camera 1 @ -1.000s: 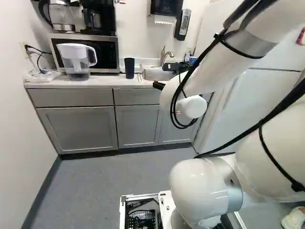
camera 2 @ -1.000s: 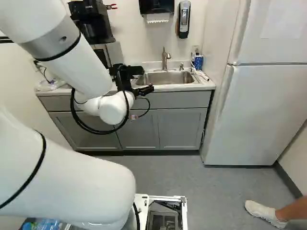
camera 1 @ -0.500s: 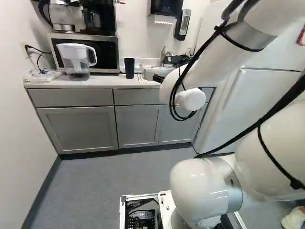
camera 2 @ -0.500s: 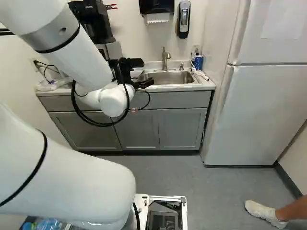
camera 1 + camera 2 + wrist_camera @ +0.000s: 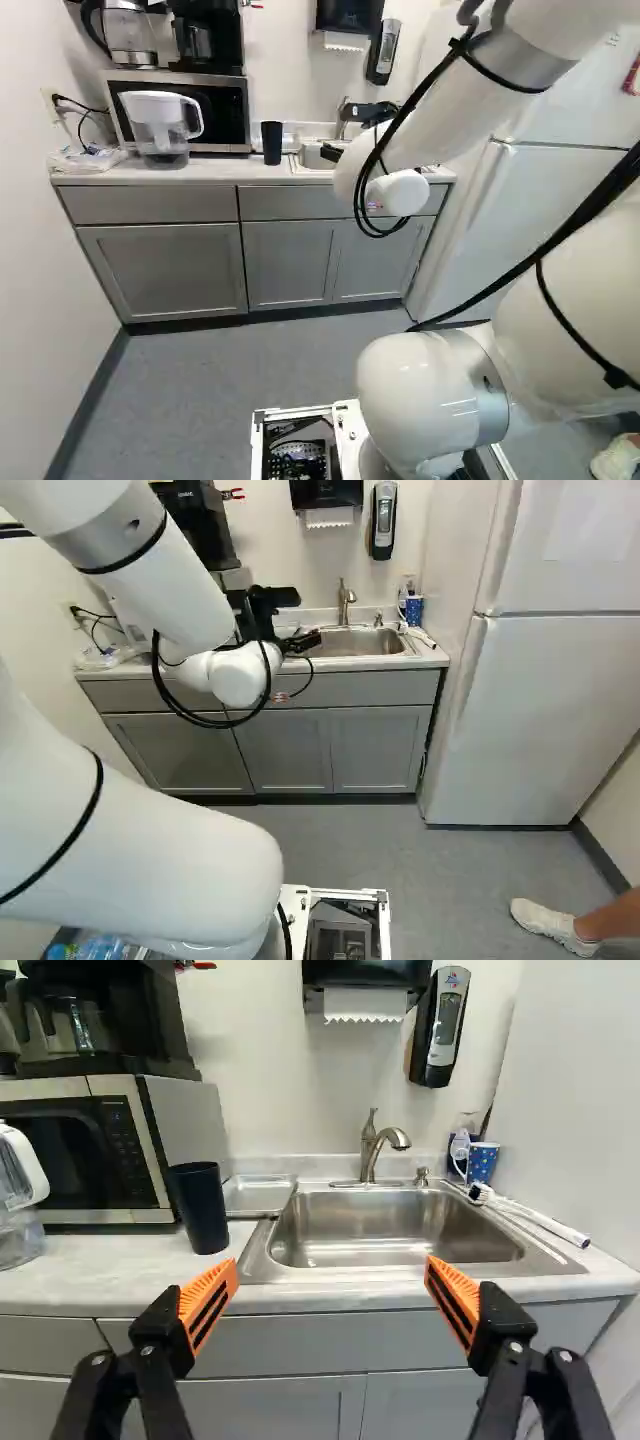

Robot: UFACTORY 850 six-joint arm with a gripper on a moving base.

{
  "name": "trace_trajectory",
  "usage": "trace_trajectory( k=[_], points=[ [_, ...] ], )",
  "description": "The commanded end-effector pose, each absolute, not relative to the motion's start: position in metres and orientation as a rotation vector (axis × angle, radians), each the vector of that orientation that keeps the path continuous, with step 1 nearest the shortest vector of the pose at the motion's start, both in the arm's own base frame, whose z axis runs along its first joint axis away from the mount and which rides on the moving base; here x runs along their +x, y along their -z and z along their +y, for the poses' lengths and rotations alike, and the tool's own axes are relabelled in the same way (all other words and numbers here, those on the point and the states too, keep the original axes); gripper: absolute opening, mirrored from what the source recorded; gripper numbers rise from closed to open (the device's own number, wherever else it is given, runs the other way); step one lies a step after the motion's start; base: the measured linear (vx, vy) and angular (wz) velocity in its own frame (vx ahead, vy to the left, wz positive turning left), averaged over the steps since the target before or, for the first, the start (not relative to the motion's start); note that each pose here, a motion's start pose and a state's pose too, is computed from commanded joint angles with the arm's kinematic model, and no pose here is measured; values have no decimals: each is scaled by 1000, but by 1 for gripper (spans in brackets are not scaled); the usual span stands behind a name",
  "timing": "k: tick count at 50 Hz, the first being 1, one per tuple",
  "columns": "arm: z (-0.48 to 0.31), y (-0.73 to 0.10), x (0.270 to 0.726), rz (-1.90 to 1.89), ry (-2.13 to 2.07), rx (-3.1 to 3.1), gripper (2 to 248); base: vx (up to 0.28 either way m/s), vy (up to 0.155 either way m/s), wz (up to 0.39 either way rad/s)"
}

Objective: Rinse the cup and place it in the tray

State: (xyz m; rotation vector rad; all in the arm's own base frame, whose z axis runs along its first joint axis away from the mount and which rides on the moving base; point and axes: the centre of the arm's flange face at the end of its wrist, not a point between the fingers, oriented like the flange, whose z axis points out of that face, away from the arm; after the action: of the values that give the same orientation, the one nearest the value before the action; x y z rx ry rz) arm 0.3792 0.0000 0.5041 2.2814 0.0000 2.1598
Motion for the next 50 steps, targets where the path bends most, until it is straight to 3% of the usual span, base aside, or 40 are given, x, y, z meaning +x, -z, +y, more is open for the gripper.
trace_trajectory(
  k=[50],
  points=[
    [0,-548,419,0,-2133,2307,247,0,0,0]
  ],
)
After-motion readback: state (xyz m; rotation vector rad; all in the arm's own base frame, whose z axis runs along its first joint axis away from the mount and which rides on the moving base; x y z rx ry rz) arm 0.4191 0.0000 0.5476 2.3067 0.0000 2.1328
